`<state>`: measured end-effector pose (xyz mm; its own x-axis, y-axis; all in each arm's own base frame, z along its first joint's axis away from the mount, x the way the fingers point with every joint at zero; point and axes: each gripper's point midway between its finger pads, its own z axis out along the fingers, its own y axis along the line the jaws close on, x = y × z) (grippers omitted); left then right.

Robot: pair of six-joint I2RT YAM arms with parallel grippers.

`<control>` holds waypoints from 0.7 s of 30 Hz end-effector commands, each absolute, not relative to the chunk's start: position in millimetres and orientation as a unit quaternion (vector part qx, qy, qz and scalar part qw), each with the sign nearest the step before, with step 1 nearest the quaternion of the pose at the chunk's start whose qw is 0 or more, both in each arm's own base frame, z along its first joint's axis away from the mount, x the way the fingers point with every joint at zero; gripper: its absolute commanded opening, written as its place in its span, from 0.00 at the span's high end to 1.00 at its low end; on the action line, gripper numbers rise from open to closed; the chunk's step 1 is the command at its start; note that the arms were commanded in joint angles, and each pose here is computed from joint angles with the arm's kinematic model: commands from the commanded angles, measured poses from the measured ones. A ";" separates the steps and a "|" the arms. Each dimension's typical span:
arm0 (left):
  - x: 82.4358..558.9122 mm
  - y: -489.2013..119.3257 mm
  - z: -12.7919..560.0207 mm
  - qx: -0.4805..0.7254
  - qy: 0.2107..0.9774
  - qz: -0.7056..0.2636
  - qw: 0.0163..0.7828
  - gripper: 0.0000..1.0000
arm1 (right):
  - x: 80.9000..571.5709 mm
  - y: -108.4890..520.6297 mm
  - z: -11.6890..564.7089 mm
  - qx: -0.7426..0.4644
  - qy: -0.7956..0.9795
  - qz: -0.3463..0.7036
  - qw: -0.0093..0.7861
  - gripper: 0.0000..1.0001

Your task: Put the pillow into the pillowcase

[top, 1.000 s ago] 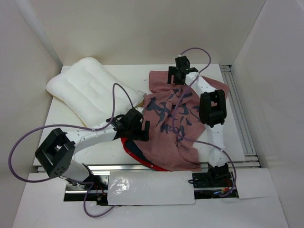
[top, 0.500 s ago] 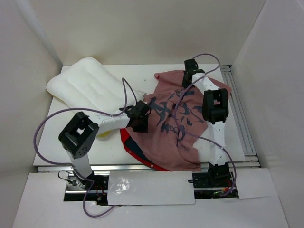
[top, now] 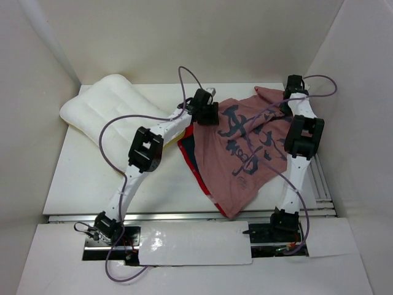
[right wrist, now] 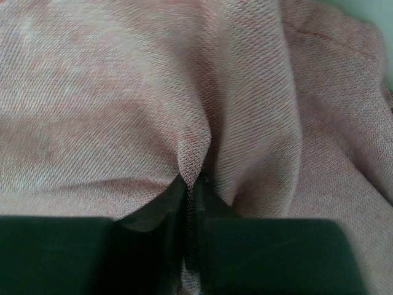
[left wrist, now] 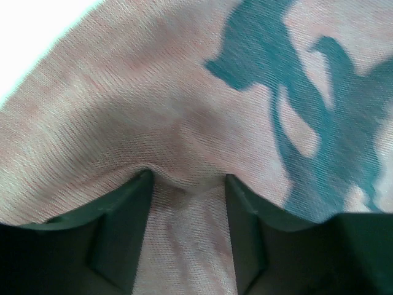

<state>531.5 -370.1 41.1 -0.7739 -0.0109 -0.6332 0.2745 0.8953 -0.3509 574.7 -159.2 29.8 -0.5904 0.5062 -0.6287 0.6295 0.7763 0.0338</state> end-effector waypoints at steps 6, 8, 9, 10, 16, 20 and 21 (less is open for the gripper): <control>548.6 -362.1 128.7 0.120 0.861 -0.273 0.413 0.00 | 586.1 -68.0 155.6 0.214 0.884 -0.096 0.404 0.48; 547.8 -353.3 148.0 0.124 0.862 -0.252 0.422 0.00 | 583.9 -53.1 176.8 0.197 0.882 -0.086 0.420 0.37; 550.8 -351.2 172.3 0.128 0.853 -0.248 0.441 0.00 | 581.6 -34.3 184.0 0.177 0.885 -0.073 0.424 0.33; 546.9 -345.7 202.3 0.130 0.844 -0.245 0.460 0.00 | 575.8 -22.6 184.5 0.161 0.890 -0.068 0.421 0.29; 491.2 -285.9 268.6 0.120 0.842 -0.184 0.493 0.00 | 516.3 73.1 203.2 0.049 0.904 -0.055 0.421 0.21; 409.2 -207.9 236.6 0.003 0.899 -0.074 0.432 0.00 | 448.0 133.5 187.7 -0.010 0.916 -0.007 0.400 0.21; 391.7 -195.5 227.2 -0.017 0.903 -0.055 0.426 0.00 | 436.7 143.4 182.2 -0.024 0.917 -0.002 0.398 0.23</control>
<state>437.7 -248.0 278.3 -0.5302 -0.0618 -0.8456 0.2598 0.9375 -0.2314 471.9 119.6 203.8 -0.6416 0.0148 -0.7669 0.0398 0.9991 -0.0139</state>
